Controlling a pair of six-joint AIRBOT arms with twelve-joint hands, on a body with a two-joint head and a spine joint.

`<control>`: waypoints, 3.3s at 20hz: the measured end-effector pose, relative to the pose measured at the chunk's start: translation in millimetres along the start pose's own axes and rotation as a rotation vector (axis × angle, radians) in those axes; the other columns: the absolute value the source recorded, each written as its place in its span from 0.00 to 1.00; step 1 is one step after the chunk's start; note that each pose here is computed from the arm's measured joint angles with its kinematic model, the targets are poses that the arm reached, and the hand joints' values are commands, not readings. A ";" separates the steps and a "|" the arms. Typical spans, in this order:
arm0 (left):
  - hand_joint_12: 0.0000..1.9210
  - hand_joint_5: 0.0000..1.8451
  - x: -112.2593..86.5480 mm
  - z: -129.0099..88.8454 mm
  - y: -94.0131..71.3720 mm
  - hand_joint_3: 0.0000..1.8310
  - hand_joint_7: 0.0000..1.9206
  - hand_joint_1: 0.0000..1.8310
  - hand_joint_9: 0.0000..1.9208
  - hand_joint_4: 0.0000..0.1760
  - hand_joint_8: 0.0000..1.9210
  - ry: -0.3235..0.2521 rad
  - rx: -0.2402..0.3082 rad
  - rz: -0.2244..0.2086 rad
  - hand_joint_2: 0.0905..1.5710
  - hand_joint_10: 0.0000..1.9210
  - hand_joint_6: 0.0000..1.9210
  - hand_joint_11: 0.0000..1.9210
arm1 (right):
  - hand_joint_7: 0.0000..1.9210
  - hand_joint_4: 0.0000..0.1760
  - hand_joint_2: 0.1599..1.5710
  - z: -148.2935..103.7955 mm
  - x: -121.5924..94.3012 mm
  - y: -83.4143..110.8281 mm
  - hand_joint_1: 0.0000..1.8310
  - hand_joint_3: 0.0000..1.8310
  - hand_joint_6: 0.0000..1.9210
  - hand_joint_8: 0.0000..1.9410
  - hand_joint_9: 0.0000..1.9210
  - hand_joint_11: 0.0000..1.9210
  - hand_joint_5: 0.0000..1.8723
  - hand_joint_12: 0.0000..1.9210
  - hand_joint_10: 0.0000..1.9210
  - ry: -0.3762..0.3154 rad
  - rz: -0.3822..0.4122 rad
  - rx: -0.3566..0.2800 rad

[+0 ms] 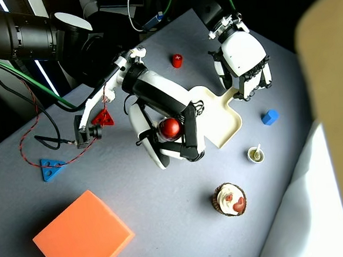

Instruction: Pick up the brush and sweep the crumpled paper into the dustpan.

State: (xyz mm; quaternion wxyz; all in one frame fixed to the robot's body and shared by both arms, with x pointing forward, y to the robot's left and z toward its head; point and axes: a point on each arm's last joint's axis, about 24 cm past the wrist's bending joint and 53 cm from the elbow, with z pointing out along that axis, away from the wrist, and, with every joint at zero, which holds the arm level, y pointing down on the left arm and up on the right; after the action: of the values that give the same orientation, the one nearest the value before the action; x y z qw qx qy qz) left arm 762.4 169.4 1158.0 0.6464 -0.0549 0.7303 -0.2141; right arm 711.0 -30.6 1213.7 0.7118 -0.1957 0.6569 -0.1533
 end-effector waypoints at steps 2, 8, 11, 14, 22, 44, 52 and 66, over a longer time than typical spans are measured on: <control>0.65 0.48 -0.5 0.2 0.0 0.00 0.60 0.76 0.48 0.00 0.37 -0.001 0.001 0.003 0.68 0.66 0.47 0.23 | 0.56 1.00 0.68 3.3 -0.3 1.5 0.92 0.00 1.00 1.00 0.56 0.53 0.54 1.00 1.00 -0.002 -0.004 0.007; 0.63 0.49 -0.8 0.2 -0.4 0.00 0.61 0.76 0.48 0.00 0.36 -0.002 0.002 0.004 0.68 0.66 0.45 0.24 | 0.55 1.00 0.69 12.0 -7.1 16.3 0.93 0.00 1.00 1.00 0.55 0.52 0.54 1.00 1.00 -0.021 -0.014 0.018; 0.63 0.51 -2.6 0.9 0.5 0.00 0.62 0.76 0.49 0.00 0.35 -0.006 0.001 0.007 0.67 0.64 0.44 0.23 | 0.55 1.00 0.69 14.3 -9.6 22.1 0.93 0.00 1.00 1.00 0.55 0.52 0.54 1.00 1.00 -0.024 -0.012 0.012; 0.64 0.51 -3.2 1.1 0.4 0.00 0.62 0.76 0.49 0.00 0.34 -0.007 0.001 0.006 0.67 0.65 0.43 0.24 | 0.55 1.00 0.69 18.2 -10.5 21.6 0.93 0.00 1.00 1.00 0.55 0.52 0.53 1.00 1.00 -0.026 -0.013 0.018; 0.61 0.49 -6.5 2.5 1.8 0.00 0.63 0.76 0.50 0.00 0.32 -0.014 -0.001 0.009 0.67 0.65 0.46 0.23 | 0.55 1.00 0.69 28.8 -19.8 19.8 0.92 0.00 1.00 1.00 0.55 0.53 0.53 1.00 1.00 -0.042 0.039 0.022; 0.60 0.51 -7.1 2.5 0.5 0.00 0.64 0.76 0.50 0.00 0.29 -0.015 0.001 0.008 0.66 0.64 0.41 0.26 | 0.56 1.00 0.69 -12.9 -1.0 -2.0 0.93 0.00 1.00 1.00 0.57 0.54 0.54 1.00 1.00 -0.001 0.011 -0.041; 0.61 0.52 -7.1 2.5 0.5 0.00 0.65 0.76 0.51 0.00 0.28 -0.015 0.001 0.008 0.66 0.63 0.41 0.26 | 0.55 1.00 0.69 -9.0 -13.5 26.6 0.92 0.00 1.00 1.00 0.56 0.54 0.53 1.00 1.00 -0.015 0.026 -0.066; 0.64 0.51 -6.9 2.7 0.0 0.00 0.61 0.76 0.48 0.00 0.37 -0.016 0.002 0.010 0.67 0.67 0.42 0.24 | 0.56 1.00 0.69 23.8 -33.2 37.6 0.93 0.00 1.00 1.00 0.57 0.55 0.53 1.00 1.00 -0.067 0.102 -0.021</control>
State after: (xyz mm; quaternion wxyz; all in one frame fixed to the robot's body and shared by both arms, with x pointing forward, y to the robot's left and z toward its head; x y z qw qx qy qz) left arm 766.1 171.1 1164.1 0.6533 -0.0524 0.7251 -0.2112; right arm 730.2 19.9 1226.1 0.7381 -0.1745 0.6435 -0.1036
